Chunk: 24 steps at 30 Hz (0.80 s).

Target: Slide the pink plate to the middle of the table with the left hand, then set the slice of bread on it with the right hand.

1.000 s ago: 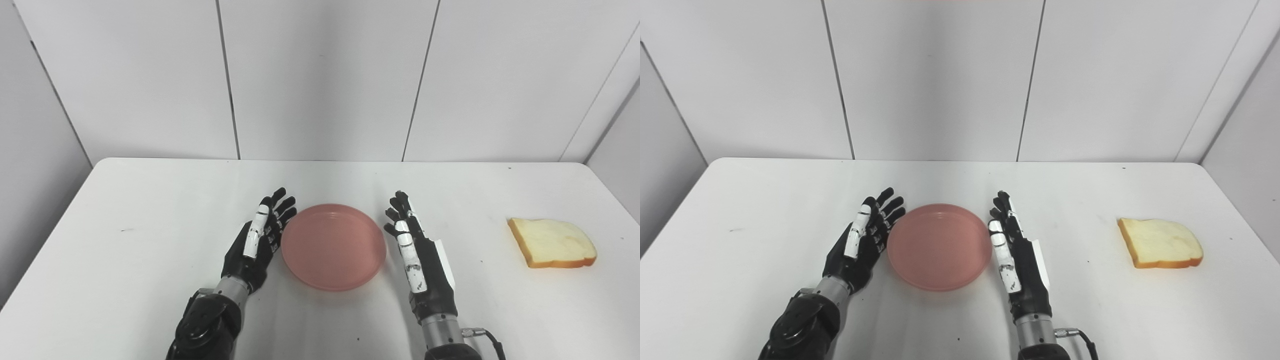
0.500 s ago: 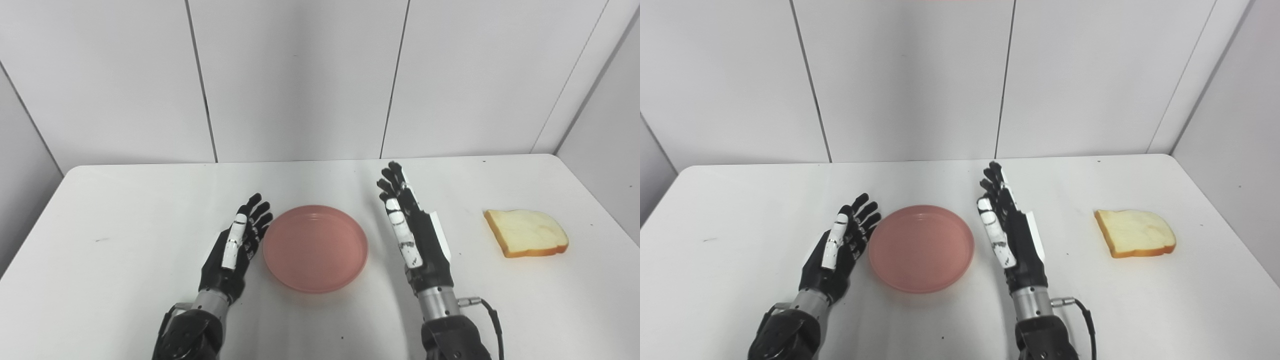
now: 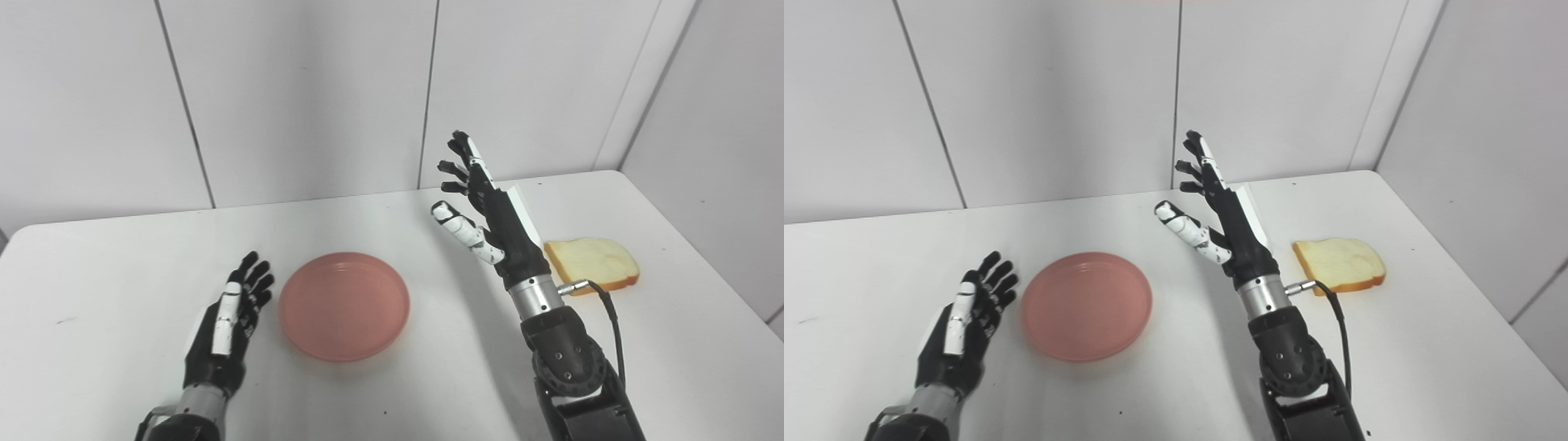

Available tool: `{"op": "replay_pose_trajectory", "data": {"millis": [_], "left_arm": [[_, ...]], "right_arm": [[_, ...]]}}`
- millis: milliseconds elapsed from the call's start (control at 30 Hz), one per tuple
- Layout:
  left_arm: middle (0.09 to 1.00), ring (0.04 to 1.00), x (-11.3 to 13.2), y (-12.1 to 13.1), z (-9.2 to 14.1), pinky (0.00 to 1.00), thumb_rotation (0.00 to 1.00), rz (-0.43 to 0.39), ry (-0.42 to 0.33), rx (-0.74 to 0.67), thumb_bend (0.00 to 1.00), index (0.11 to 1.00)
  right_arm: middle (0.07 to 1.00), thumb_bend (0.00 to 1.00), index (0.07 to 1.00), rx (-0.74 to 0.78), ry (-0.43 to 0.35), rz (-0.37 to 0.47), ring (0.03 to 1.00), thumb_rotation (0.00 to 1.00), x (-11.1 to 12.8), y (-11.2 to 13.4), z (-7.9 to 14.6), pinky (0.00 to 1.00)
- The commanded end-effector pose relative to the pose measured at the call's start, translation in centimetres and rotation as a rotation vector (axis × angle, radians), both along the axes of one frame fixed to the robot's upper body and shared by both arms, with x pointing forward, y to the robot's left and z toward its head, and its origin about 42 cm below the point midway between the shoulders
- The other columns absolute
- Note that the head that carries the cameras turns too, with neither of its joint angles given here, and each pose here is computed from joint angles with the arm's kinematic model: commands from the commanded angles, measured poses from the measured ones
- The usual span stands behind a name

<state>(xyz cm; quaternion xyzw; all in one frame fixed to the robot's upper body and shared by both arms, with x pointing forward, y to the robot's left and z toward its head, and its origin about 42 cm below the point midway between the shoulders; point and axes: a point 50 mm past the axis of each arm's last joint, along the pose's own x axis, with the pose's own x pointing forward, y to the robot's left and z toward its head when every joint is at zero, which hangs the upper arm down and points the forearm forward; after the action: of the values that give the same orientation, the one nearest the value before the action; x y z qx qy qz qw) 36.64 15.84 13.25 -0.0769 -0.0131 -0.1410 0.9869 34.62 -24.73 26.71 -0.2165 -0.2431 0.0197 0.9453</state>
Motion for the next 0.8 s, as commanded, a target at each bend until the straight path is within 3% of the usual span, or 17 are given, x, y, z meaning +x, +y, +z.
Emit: {"op": "replay_pose_trajectory", "data": {"millis": [0,100,200,467,600,767], "left_arm": [[0.941,0.937,0.5,0.3,1.4,0.96,1.0,-0.015,-0.059,0.003,0.45,0.926],[0.94,0.937,0.4,0.7,1.4,0.96,1.0,-0.017,-0.058,0.003,0.45,0.921],[0.947,0.944,0.4,1.1,1.5,0.96,1.0,-0.033,-0.059,-0.006,0.46,0.933],[0.953,0.943,0.2,1.6,2.1,0.94,1.0,-0.039,-0.072,-0.022,0.45,0.936],[0.95,0.944,0.2,1.9,2.2,0.96,1.0,-0.037,-0.072,-0.037,0.44,0.936],[0.937,0.937,0.4,2.5,2.0,0.95,1.0,-0.035,-0.073,-0.045,0.44,0.914]], "right_arm": [[0.953,0.71,0.96,-0.094,-0.055,-0.031,0.858,0.81,0.2,-1.3,2.5,0.76],[0.933,0.71,0.941,-0.186,-0.051,-0.056,0.849,0.79,0.0,-2.8,3.2,0.75],[0.864,0.78,0.857,-0.26,-0.048,-0.077,0.83,0.66,0.0,-4.4,4.0,0.75],[0.903,0.93,0.896,-0.413,0.058,-0.093,0.872,0.5,-0.1,-8.6,6.6,0.82],[0.902,0.99,0.894,-0.492,0.136,-0.131,0.87,0.49,0.0,-10.7,8.0,0.82],[0.91,1.0,0.896,-0.573,0.205,-0.175,0.899,0.46,-0.1,-12.5,9.5,0.82]]}}
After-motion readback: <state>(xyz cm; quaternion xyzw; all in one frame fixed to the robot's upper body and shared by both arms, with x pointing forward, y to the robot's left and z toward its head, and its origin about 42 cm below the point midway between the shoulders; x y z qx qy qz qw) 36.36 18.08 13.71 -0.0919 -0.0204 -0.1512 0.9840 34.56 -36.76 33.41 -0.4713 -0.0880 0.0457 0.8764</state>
